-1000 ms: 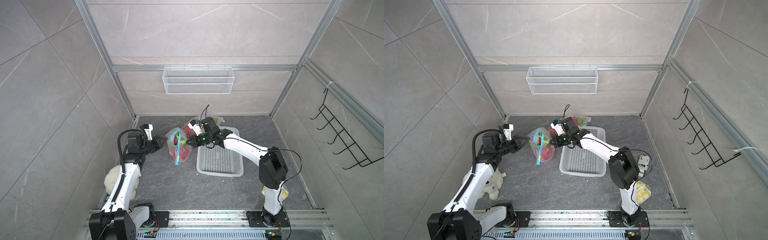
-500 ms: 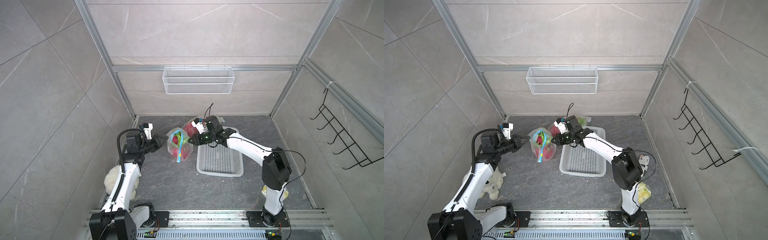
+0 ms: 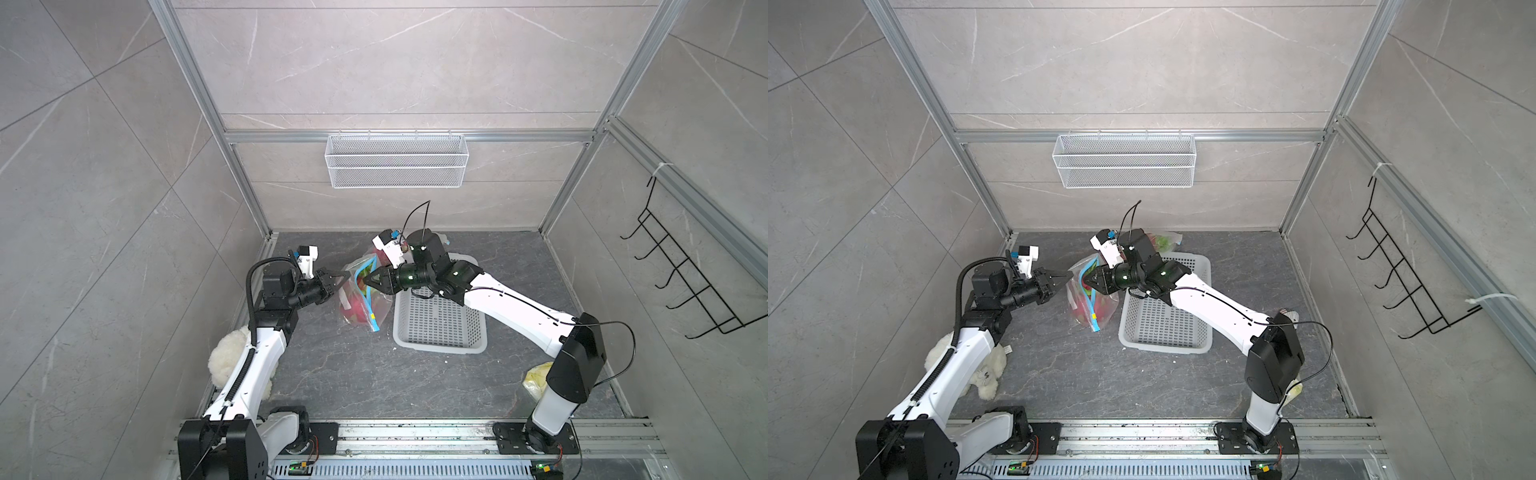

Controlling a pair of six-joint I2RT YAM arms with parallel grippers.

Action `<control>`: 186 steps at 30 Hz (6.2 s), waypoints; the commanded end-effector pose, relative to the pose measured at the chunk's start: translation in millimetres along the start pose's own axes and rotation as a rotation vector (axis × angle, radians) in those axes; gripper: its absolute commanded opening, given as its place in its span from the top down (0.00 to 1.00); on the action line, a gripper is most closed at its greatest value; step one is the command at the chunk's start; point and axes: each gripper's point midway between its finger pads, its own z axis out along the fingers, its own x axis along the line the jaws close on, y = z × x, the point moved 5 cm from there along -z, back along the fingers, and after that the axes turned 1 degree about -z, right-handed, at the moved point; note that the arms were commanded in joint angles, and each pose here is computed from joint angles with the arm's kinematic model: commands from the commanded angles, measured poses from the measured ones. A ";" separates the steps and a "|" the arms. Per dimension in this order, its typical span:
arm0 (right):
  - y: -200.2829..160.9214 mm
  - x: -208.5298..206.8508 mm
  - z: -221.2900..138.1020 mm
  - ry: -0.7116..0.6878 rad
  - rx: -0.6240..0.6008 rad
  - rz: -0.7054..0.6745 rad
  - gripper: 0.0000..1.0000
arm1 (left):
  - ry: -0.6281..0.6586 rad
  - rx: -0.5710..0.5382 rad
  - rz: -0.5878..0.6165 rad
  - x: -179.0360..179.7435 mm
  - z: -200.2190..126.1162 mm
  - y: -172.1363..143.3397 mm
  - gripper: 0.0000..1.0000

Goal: Open the zip-top bag and take out the dragon fruit
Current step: Open the zipper of the food storage bag at the center of the board, then pick up the dragon fruit from the zipper food storage bag.

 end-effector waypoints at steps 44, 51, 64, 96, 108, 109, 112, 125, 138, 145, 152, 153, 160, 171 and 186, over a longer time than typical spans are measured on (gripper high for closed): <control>-75.9 -105.2 95.7 -0.360 0.339 0.131 0.47 | -0.065 -0.042 0.057 -22.9 25.6 -4.9 1.00; -73.8 -108.2 109.6 -0.327 0.320 0.147 0.80 | -0.053 -0.050 0.066 -23.5 22.6 -5.4 1.00; -52.9 -98.0 85.3 -0.282 0.248 0.154 1.00 | 0.197 -0.109 0.067 4.5 10.6 -4.9 0.00; -54.3 -119.3 77.0 -0.109 0.241 0.284 0.92 | 0.647 -0.357 -0.170 175.1 -20.0 -42.3 0.46; -80.2 -118.1 85.6 -0.191 0.384 0.240 0.43 | 0.531 -0.266 -0.189 173.8 4.8 -39.5 0.88; -82.1 -118.5 87.2 -0.192 0.394 0.237 0.43 | 0.524 -0.254 -0.196 175.2 7.3 -40.7 0.91; -89.1 -115.4 96.5 -0.195 0.423 0.221 0.38 | 0.506 -0.229 -0.238 182.7 13.9 -45.1 0.91; -112.7 -99.1 130.5 -0.106 0.462 0.283 0.49 | 0.445 -0.195 -0.306 188.4 31.6 -49.0 0.93; -67.6 -109.3 73.7 -0.342 0.612 -0.152 0.49 | 0.595 -0.323 -0.218 177.1 8.1 -15.3 0.98; -64.1 -111.4 71.5 -0.354 0.694 -0.212 0.53 | 0.612 -0.366 -0.216 176.5 7.4 4.4 0.98; -98.8 -102.3 79.7 -0.284 0.771 -0.214 0.59 | 0.612 -0.362 -0.227 182.7 14.5 13.7 0.98; -100.8 -101.0 79.0 -0.285 0.761 -0.216 0.59 | 0.615 -0.356 -0.228 184.3 15.2 12.8 0.98; -104.9 -91.2 84.8 -0.288 0.637 -0.265 0.59 | 0.612 -0.346 -0.240 189.4 17.0 11.8 0.98; -88.3 -101.5 101.4 -0.347 0.585 -0.373 0.49 | 0.610 -0.333 -0.231 185.3 16.7 13.6 0.98; -124.9 -127.2 136.0 -0.345 0.704 -0.452 0.47 | 0.603 -0.353 -0.230 182.2 12.6 21.4 0.98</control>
